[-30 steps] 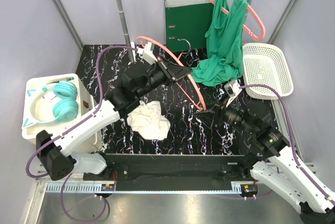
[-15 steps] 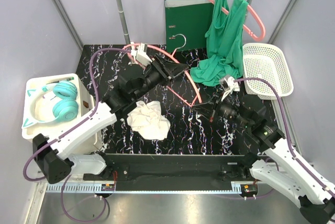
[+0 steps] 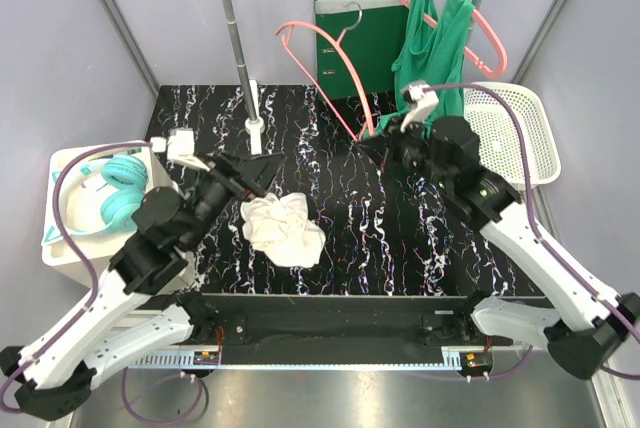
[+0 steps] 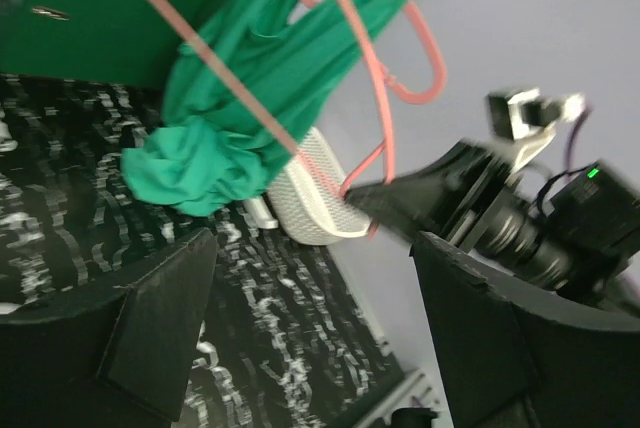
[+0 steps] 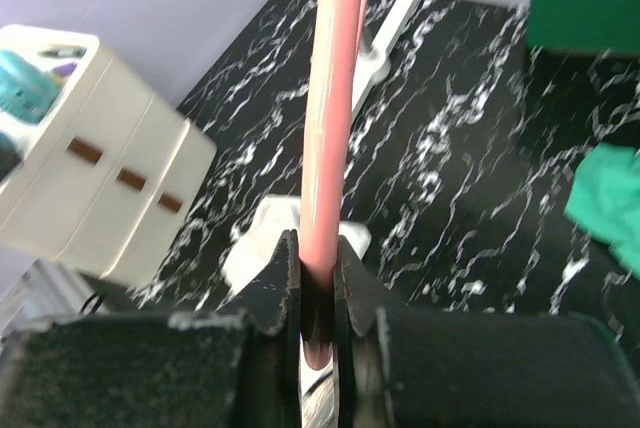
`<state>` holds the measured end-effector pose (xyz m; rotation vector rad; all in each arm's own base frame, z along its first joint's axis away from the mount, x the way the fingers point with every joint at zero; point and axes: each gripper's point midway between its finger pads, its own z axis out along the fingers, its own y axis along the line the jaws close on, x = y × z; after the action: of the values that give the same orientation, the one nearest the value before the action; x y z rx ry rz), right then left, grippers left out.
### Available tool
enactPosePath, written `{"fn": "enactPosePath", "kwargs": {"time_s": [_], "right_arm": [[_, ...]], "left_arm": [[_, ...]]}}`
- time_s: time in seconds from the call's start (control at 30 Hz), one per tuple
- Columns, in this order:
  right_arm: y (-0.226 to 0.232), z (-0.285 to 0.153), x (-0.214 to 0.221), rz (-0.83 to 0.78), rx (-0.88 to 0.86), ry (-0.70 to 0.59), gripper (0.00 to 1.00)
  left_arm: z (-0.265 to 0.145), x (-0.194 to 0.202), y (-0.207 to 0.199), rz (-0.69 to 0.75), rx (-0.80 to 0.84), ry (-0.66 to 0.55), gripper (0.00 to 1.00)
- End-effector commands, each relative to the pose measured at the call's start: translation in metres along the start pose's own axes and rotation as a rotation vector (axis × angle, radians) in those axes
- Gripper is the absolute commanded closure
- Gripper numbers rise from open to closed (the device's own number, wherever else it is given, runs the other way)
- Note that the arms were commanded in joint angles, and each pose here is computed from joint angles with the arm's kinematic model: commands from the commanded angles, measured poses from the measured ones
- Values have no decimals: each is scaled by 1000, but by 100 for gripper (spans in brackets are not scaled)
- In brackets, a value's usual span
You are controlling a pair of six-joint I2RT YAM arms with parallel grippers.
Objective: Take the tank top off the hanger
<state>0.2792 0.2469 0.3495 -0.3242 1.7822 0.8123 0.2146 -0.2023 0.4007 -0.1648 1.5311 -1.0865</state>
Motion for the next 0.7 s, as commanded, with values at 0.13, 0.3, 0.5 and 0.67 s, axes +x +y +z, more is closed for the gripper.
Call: {"fn": "enactPosePath", "kwargs": {"time_s": [0.13, 0.3, 0.5, 0.67], "right_arm": [[9, 49, -102, -199, 37, -193, 100], [20, 77, -134, -227, 13, -232, 100], [22, 122, -147, -239, -3, -237, 100], [29, 153, -154, -231, -40, -227, 100]], "left_arm": [[-37, 22, 71, 106, -197, 3, 16], [-44, 26, 76, 107, -204, 14, 16], [-46, 30, 73, 95, -179, 35, 16], [-49, 33, 72, 87, -166, 45, 17]]}}
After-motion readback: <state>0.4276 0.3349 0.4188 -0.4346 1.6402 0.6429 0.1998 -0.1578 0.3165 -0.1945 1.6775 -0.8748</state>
